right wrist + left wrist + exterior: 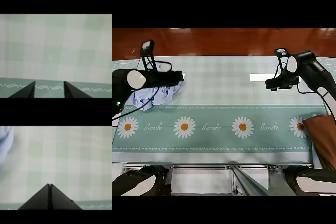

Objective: Fold the shirts.

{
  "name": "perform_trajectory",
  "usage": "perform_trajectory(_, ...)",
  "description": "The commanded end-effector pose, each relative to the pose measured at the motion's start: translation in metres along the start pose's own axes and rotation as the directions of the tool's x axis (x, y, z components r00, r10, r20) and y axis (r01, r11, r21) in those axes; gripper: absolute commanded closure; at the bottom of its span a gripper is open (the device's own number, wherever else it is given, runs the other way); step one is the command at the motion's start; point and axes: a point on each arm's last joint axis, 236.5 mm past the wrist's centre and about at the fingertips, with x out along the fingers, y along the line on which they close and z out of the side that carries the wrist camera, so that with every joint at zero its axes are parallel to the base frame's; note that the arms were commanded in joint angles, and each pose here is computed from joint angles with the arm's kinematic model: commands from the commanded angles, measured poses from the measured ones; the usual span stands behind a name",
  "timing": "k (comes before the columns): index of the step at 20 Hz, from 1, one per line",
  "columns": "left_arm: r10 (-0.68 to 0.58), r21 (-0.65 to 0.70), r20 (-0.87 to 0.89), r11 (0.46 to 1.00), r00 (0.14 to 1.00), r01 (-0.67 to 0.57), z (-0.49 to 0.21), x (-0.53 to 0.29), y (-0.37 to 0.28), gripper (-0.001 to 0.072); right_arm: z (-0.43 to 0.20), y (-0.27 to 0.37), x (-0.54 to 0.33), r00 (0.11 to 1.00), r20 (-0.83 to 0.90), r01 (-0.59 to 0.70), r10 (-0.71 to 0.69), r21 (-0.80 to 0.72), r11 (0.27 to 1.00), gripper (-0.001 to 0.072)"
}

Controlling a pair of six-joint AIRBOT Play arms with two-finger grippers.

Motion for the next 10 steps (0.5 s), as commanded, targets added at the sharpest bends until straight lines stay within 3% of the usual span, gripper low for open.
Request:
perform_trajectory(1,-0.015,0.025,0.172,1.000,0.985,0.010,0.069,-0.032,-0.002,0.0684,0.011,-0.023,-0.027,0.994,0.083,0.077,-0.075,-0.025,0.997,0.0293)
perform_trajectory(4,-0.008,0.098,0.265,0.995,0.964,-0.019,0.118,-0.071,0.001,0.0669,0.008,-0.033,-0.063,0.980,0.180,0.091,-0.086,-0.017,0.996,0.0293)
perform_trajectory(5,0.002,0.115,0.313,0.993,0.950,-0.040,0.135,-0.084,0.007,0.0556,0.002,-0.032,-0.070,0.978,0.197,0.076,-0.072,-0.012,0.997,0.0293)
perform_trajectory(6,0.019,0.103,0.366,0.993,0.930,-0.061,0.153,-0.095,0.018,0.0326,-0.008,-0.030,-0.071,0.979,0.197,0.062,-0.058,-0.011,0.998,0.0293)
perform_trajectory(7,0.043,0.087,0.403,0.993,0.914,-0.085,0.164,-0.100,0.032,0.0203,-0.022,-0.027,-0.069,0.983,0.181,0.043,-0.040,-0.009,0.999,0.0293)
perform_trajectory(10,0.176,-0.002,0.291,0.983,0.940,-0.184,0.148,-0.075,0.109,0.0201,-0.064,-0.016,-0.053,0.992,0.126,-0.013,0.012,0.007,1.000,0.0294)
